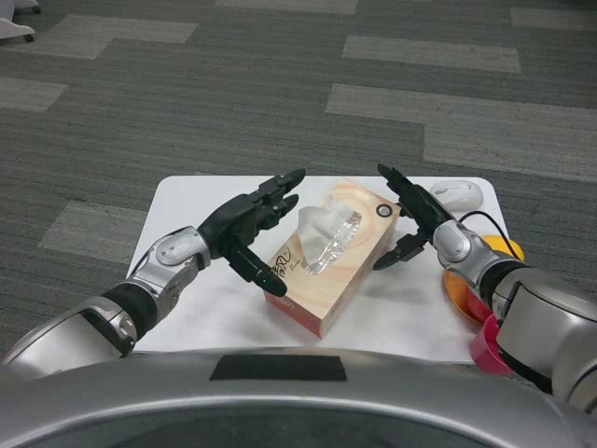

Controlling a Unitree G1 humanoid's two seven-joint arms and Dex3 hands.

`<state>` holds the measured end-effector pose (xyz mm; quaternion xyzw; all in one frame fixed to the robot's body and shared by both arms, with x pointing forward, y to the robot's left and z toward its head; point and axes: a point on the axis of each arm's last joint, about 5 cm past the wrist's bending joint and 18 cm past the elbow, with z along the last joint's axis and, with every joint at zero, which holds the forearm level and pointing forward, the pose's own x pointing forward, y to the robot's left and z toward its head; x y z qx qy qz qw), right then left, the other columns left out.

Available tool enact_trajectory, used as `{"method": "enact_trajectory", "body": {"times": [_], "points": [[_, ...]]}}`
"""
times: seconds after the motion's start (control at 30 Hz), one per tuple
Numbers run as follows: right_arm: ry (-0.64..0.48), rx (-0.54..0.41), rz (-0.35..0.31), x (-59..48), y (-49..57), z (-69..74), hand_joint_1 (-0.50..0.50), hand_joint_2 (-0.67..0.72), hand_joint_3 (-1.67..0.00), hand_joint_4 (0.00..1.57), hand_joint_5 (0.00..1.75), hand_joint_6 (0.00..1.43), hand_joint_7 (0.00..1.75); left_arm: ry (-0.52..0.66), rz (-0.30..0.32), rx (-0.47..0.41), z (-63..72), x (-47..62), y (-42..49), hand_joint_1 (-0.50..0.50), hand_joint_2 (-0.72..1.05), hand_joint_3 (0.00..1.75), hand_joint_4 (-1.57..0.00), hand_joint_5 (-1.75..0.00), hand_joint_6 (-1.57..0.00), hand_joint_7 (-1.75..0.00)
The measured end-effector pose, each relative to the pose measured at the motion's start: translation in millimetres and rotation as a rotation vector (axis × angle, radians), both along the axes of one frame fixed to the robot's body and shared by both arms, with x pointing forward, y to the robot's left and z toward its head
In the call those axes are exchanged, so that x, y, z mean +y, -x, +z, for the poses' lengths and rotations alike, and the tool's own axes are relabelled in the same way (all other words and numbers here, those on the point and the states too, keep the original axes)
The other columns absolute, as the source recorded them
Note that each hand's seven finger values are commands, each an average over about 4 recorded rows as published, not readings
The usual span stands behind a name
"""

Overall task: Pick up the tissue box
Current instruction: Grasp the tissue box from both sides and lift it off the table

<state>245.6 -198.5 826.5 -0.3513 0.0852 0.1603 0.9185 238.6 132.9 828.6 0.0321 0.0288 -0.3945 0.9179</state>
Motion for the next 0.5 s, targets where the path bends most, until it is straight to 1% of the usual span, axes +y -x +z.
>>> {"method": "enact_trajectory", "body": {"times": [0.17, 0.23, 0.3, 0.4, 0.5], "points": [[0.001, 0.000, -0.002, -0.5, 0.1, -0.1, -0.46, -0.16, -0.16, 0.69, 0.39, 0.00, 0.07, -0.002, -0.008, 0.004, -1.5, 10.5, 4.5, 0.50, 0.25, 0.09, 0.00, 0.00, 0.00, 0.00], [0.002, 0.000, -0.003, -0.7, 0.1, -0.1, -0.46, -0.16, -0.16, 0.69, 0.34, 0.00, 0.07, -0.009, -0.013, 0.004, -1.7, 15.3, 5.9, 0.50, 0.25, 0.09, 0.00, 0.00, 0.00, 0.00], [0.002, 0.000, -0.003, -0.8, 0.1, -0.1, -0.46, -0.16, -0.16, 0.69, 0.34, 0.00, 0.07, -0.019, -0.018, 0.005, -1.8, 20.1, 7.1, 0.50, 0.21, 0.09, 0.00, 0.00, 0.00, 0.00], [0.002, 0.000, -0.004, -0.8, 0.1, -0.1, -0.46, -0.18, -0.16, 0.69, 0.39, 0.00, 0.07, -0.038, -0.020, 0.011, -2.2, 26.7, 8.2, 0.50, 0.16, 0.09, 0.00, 0.00, 0.00, 0.00], [0.002, 0.000, -0.004, -0.9, 0.1, -0.1, -0.46, -0.16, -0.16, 0.69, 0.39, 0.00, 0.07, -0.061, -0.027, 0.022, -3.8, 28.3, 9.0, 0.50, 0.16, 0.09, 0.00, 0.00, 0.00, 0.00]]}}
